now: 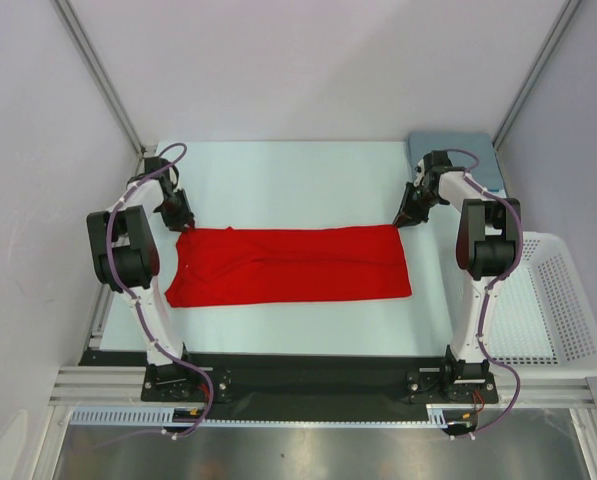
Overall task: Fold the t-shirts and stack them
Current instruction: Fold the tshirt
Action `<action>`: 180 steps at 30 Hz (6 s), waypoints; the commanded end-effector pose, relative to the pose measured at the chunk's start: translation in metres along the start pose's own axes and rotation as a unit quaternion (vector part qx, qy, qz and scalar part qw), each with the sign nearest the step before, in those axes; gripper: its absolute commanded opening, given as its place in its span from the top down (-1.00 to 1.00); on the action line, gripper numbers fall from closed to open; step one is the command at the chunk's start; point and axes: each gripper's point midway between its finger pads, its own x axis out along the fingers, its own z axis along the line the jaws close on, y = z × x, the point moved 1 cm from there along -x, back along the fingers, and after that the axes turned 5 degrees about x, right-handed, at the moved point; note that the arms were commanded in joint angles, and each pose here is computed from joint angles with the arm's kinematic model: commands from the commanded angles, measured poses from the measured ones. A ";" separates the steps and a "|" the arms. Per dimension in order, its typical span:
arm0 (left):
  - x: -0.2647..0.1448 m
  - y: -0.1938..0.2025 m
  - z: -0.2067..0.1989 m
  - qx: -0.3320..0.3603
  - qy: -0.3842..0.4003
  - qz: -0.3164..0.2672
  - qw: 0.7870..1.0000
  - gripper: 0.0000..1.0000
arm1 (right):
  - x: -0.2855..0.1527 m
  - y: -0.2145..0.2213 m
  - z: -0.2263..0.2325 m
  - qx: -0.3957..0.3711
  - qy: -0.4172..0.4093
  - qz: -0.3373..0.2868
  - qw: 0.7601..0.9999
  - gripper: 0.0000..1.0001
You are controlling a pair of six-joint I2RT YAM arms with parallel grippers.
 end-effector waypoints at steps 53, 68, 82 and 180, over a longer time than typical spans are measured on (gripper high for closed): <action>-0.009 -0.017 0.002 -0.005 -0.020 -0.045 0.999 0.99 | -0.021 -0.011 0.001 0.013 0.011 -0.028 0.999 1.00; -0.021 -0.021 0.015 -0.032 -0.053 -0.084 0.995 1.00 | -0.012 -0.014 -0.020 0.032 0.026 -0.023 0.999 1.00; -0.032 -0.020 0.005 -0.018 -0.035 -0.088 0.995 0.15 | -0.032 -0.010 -0.015 0.008 0.049 -0.018 0.999 0.43; -0.032 0.109 -0.118 0.065 0.170 0.060 0.981 0.11 | 0.042 0.212 0.262 -0.078 -0.324 0.261 0.906 1.00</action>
